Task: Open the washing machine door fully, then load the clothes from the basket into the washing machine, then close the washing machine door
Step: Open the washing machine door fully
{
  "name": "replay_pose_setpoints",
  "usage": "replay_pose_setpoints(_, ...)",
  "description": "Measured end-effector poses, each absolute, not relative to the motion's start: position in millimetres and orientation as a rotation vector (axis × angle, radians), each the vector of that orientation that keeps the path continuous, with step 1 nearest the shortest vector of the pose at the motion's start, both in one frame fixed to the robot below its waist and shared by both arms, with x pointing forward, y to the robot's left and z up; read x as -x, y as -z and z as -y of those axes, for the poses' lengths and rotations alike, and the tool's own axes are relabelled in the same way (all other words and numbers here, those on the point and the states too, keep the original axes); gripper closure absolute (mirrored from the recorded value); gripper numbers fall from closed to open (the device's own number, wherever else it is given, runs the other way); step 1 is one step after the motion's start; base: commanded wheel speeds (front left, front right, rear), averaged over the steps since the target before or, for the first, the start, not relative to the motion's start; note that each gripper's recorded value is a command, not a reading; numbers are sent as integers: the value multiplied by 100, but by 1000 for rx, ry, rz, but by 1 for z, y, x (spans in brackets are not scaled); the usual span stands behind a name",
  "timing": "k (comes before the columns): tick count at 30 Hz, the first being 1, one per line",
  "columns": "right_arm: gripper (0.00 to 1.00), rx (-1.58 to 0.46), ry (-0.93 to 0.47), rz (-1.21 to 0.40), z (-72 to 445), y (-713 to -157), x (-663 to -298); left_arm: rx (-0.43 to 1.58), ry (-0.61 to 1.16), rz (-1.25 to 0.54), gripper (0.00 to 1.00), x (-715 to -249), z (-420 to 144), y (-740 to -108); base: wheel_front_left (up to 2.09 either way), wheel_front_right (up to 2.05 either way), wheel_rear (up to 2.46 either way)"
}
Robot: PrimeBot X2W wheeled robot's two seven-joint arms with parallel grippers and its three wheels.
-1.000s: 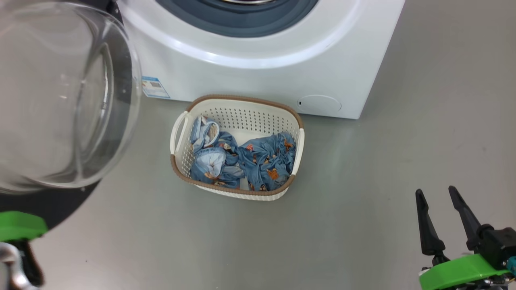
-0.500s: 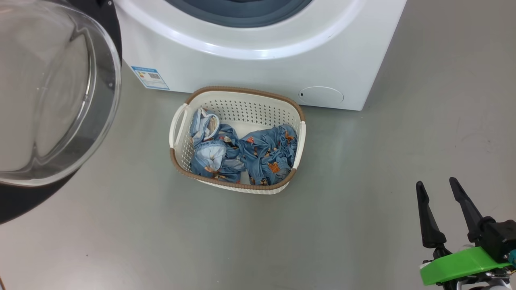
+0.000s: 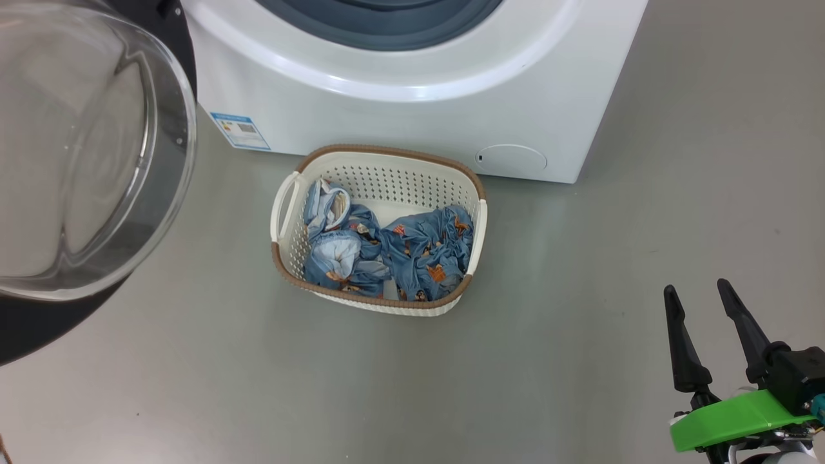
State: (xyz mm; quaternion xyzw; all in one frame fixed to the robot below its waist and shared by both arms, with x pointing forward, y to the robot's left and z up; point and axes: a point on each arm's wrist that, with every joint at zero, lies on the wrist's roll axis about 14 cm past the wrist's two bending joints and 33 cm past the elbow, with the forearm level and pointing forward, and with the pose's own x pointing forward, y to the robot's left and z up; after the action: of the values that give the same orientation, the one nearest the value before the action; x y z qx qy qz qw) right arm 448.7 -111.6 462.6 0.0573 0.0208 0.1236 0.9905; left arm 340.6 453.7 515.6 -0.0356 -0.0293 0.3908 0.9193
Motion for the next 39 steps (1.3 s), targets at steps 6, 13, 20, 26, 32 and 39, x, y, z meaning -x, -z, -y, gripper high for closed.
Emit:
replay_pose_setpoints(6, 0, -113, -247, -27, 112, -469, -447, 52, -783, 93, 100, -328, -436, -520, 0, 0, 0)
replay_pose_setpoints(13, 0, -109, -244, -10, 114, -478, -436, 43, -693, 135, 100, -314, -390, -526, 0, 0, 0)
replay_pose_setpoints(20, 0, -107, -235, 3, 117, -485, -422, 81, -509, 122, 100, -310, -326, -518, 0, 0, 0)
replay_pose_setpoints(26, 0, -102, -216, 13, 125, -490, -408, 105, -370, 81, 100, -308, -278, -506, 0, 0, 0)
replay_pose_setpoints(32, 0, -96, -196, 14, 133, -493, -393, 130, -197, 74, 100, -319, -232, -511, 0, 0, 0)
replay_pose_setpoints(39, 0, -88, -173, 37, 142, -503, -379, 140, -78, 49, 28, -326, -205, -510, 0, 0, 0)
